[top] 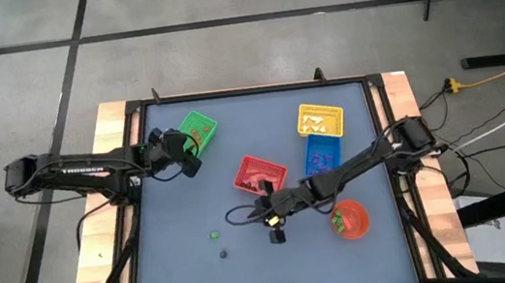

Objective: Sort Halloween decoration
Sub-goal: Put the violet spider toy into the blue bin

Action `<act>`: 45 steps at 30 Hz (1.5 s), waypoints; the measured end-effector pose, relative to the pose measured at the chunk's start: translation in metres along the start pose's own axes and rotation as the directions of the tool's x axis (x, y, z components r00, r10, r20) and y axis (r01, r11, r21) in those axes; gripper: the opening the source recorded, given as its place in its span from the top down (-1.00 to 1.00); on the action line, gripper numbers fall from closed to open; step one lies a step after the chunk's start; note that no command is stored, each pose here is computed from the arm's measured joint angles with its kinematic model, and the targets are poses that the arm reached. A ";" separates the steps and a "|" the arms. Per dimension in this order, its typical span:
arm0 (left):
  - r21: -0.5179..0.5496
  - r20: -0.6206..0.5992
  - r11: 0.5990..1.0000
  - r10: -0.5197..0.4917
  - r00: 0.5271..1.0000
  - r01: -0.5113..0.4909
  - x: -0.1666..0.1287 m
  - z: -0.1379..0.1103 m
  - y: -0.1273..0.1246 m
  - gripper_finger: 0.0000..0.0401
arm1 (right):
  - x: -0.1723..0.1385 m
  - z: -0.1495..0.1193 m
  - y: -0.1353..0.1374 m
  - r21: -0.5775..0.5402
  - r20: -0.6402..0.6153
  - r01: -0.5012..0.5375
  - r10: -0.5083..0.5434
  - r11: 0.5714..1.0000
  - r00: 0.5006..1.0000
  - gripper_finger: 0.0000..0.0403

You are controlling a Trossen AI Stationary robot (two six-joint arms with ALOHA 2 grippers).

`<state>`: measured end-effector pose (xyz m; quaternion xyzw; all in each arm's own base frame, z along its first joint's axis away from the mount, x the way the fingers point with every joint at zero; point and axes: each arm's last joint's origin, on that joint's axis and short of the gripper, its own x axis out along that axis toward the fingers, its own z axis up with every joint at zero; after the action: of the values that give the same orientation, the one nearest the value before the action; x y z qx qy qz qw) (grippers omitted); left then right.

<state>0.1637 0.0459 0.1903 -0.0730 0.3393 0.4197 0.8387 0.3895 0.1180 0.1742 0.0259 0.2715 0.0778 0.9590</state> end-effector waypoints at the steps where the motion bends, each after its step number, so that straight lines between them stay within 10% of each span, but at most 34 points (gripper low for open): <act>1: 0.000 0.001 1.000 -0.001 1.000 0.001 0.000 0.000 0.000 -0.04 | -0.003 0.003 0.000 -0.011 0.006 -0.001 0.001 1.000 1.000 0.75; 45: -0.002 0.000 1.000 -0.001 1.000 0.001 0.000 0.000 0.000 -0.04 | -0.030 0.028 0.001 -0.005 0.074 0.017 -0.017 1.000 0.997 0.75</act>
<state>0.1637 0.0458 0.1903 -0.0742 0.3389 0.4198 0.8387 0.3783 0.1137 0.2134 0.0238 0.2357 0.0693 0.9691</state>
